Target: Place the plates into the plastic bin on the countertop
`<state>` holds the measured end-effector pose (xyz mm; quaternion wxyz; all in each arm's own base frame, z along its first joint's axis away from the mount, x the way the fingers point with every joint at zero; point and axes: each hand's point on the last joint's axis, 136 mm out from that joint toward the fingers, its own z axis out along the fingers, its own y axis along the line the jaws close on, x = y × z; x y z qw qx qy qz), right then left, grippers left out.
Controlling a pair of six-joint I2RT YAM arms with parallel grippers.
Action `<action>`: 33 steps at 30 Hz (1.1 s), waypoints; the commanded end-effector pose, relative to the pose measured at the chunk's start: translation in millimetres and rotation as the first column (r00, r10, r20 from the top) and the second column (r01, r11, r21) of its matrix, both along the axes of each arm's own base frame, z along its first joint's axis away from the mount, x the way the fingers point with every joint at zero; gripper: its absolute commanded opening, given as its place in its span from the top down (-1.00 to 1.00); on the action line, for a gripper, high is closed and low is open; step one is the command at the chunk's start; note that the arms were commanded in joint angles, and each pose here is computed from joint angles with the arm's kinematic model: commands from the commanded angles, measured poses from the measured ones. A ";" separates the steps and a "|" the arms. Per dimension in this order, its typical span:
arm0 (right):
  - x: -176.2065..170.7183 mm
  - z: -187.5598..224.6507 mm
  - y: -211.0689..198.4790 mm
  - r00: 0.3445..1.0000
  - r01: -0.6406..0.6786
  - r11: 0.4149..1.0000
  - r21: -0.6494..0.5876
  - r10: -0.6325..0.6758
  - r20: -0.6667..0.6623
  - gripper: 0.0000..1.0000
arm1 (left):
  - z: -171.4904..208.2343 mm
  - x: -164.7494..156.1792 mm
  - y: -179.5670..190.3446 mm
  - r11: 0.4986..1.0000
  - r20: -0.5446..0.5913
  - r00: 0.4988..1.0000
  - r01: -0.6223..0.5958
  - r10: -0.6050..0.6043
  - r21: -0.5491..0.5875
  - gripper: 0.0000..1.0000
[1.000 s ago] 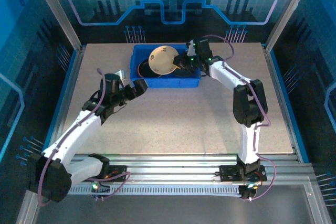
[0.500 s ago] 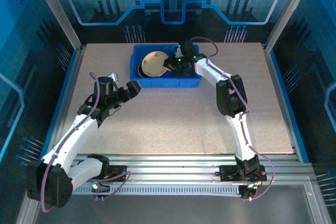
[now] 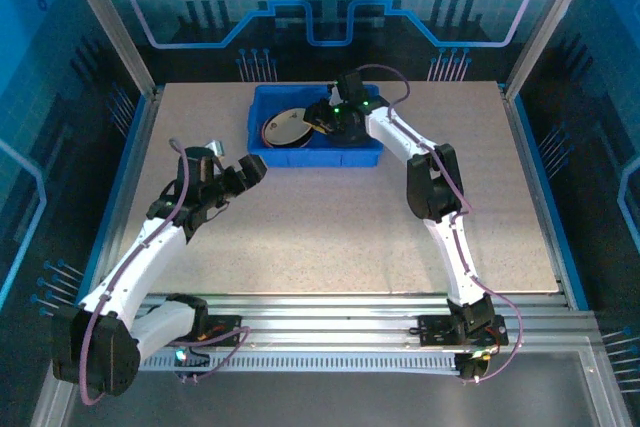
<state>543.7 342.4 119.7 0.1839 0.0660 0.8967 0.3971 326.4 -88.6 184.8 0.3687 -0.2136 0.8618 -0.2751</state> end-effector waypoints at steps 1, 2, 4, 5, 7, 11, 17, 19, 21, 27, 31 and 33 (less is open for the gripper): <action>-3.4 -6.5 4.6 1.000 -0.016 0.999 -0.034 0.016 -0.005 0.22 | -3.2 -2.7 1.8 1.000 -0.007 1.000 0.008 -0.008 0.003 -0.98; -4.1 -7.8 4.5 1.000 -0.016 0.999 -0.038 0.016 -0.009 0.22 | -3.2 -2.7 2.3 1.000 -0.009 1.000 0.006 -0.006 0.003 -0.98; -4.7 -10.8 1.4 1.000 -0.010 0.998 -0.062 0.009 -0.012 0.23 | -3.8 -2.9 1.6 1.000 -0.011 1.000 0.008 -0.008 0.002 -0.98; -5.3 -10.8 -0.3 1.000 -0.010 0.997 -0.080 0.010 -0.007 0.24 | -4.2 -2.8 2.2 1.000 -0.014 1.000 0.007 -0.007 0.001 -0.99; -6.3 -11.5 -2.3 1.000 -0.010 0.995 -0.103 0.010 -0.004 0.24 | -3.6 -2.6 2.2 1.000 -0.013 1.000 0.007 -0.007 0.001 -0.98; -6.9 -11.4 -5.7 1.000 -0.011 0.991 -0.134 0.011 0.002 0.23 | -3.6 -1.2 1.7 1.000 -0.015 1.000 0.007 -0.007 -0.004 -0.99; -8.8 -6.8 -5.8 1.000 -0.015 0.992 -0.128 0.017 0.013 0.25 | -3.1 0.8 0.2 1.000 -0.012 1.000 0.012 -0.012 -0.011 -0.99; -8.9 -5.4 -7.6 1.000 -0.012 0.991 -0.133 0.016 0.025 0.25 | -3.8 1.0 0.1 1.000 -0.013 1.000 0.013 -0.013 -0.012 -0.99; -8.9 -5.2 -8.8 0.999 -0.009 0.990 -0.141 0.014 0.031 0.28 | -4.9 0.8 -0.4 1.000 -0.017 1.000 0.015 -0.015 -0.012 -0.98; -8.2 -17.0 -6.5 1.000 -0.015 0.990 -0.137 0.017 0.011 0.56 | -7.3 -0.2 0.4 1.000 -0.020 1.000 0.011 -0.011 -0.010 -0.98; -7.4 -28.8 -2.4 1.000 -0.015 0.992 -0.123 0.015 -0.006 0.66 | -9.3 -0.1 0.5 1.000 -0.024 1.000 0.011 -0.012 -0.010 -0.99; -6.6 -36.3 -0.7 1.000 -0.015 0.993 -0.121 0.013 -0.018 0.72 | -10.4 0.2 0.6 1.000 -0.028 1.000 0.014 -0.014 -0.005 -0.98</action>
